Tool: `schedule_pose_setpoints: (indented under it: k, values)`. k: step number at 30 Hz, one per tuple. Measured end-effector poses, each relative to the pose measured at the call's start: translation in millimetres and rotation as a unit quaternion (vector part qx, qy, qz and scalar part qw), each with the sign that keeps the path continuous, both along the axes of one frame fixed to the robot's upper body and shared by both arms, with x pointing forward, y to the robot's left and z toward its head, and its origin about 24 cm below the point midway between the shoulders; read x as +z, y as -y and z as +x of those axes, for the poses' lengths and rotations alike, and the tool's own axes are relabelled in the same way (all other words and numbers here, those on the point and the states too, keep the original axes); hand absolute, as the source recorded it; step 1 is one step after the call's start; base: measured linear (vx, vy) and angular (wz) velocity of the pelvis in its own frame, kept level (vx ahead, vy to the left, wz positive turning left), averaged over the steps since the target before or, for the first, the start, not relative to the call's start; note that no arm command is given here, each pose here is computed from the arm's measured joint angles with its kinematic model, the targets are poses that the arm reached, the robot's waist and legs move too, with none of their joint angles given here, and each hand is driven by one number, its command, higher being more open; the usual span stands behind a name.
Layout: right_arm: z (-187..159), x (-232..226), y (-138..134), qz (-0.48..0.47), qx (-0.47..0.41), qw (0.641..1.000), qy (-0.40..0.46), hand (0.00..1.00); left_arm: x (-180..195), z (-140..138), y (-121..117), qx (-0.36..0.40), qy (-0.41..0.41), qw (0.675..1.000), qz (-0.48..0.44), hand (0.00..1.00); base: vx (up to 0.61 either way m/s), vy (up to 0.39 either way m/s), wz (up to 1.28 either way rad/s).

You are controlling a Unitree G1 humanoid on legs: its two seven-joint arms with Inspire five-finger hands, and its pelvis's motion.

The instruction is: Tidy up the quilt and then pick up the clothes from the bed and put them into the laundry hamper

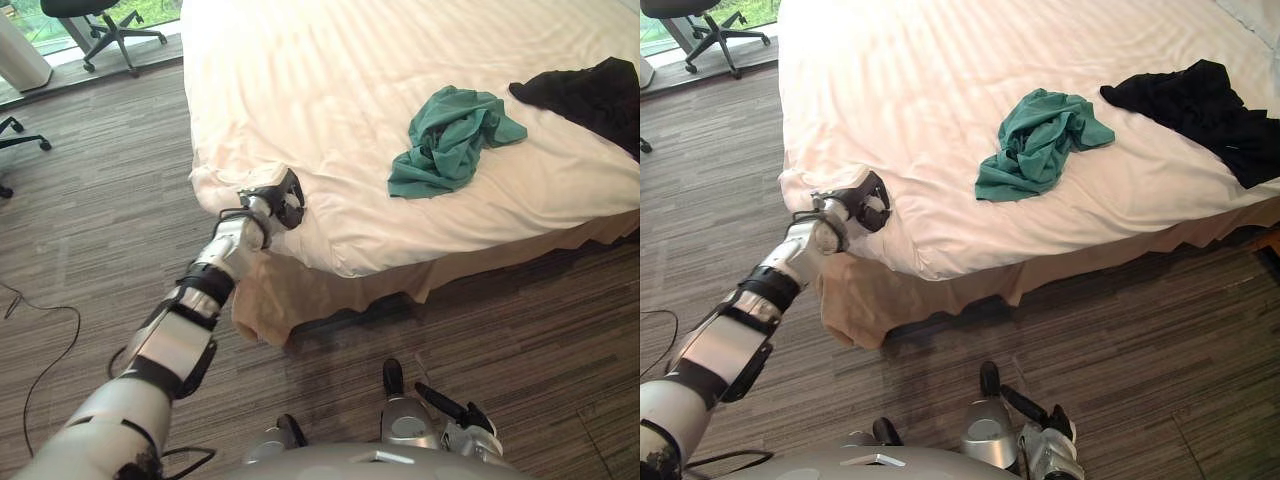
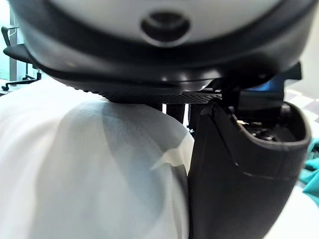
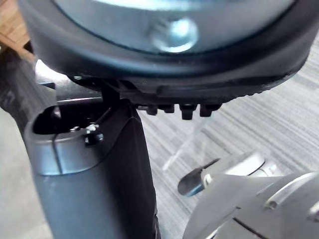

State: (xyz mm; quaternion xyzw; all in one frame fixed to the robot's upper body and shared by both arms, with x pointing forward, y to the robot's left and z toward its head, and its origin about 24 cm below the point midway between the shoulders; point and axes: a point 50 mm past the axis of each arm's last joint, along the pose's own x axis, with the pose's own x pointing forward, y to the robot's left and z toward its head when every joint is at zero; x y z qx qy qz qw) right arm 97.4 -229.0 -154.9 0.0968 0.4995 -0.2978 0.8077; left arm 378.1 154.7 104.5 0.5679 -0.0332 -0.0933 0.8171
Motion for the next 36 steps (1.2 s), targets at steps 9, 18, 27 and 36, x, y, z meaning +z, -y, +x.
schedule_pose_setpoints:
  k: [9, 18, 27, 36]
  values:
    - [-22.0, -3.9, 3.6, -0.015, 0.051, 0.998, -0.04, 1.0, -2.0, -65.0, -59.6, -0.007, 0.039, 0.997, -0.06, 1.0, -0.01, -0.005, 0.12]
    - [-17.7, -4.2, -0.5, -0.018, 0.114, 0.992, -0.049, 1.0, -83.9, -163.0, -119.6, 0.169, -0.069, 0.957, -0.226, 1.0, -0.06, -0.009, 0.06]
    - [-27.7, -5.6, -2.4, -0.002, 0.122, 0.991, -0.05, 1.0, -181.9, -254.2, -136.9, 0.418, -0.185, 0.801, -0.388, 1.0, 0.0, -0.003, 0.05]
    - [-44.1, -7.4, -7.5, 0.011, 0.027, 0.998, -0.047, 1.0, -248.5, -344.2, -99.6, 0.65, -0.239, 0.599, -0.401, 1.0, 0.0, 0.003, 0.01]
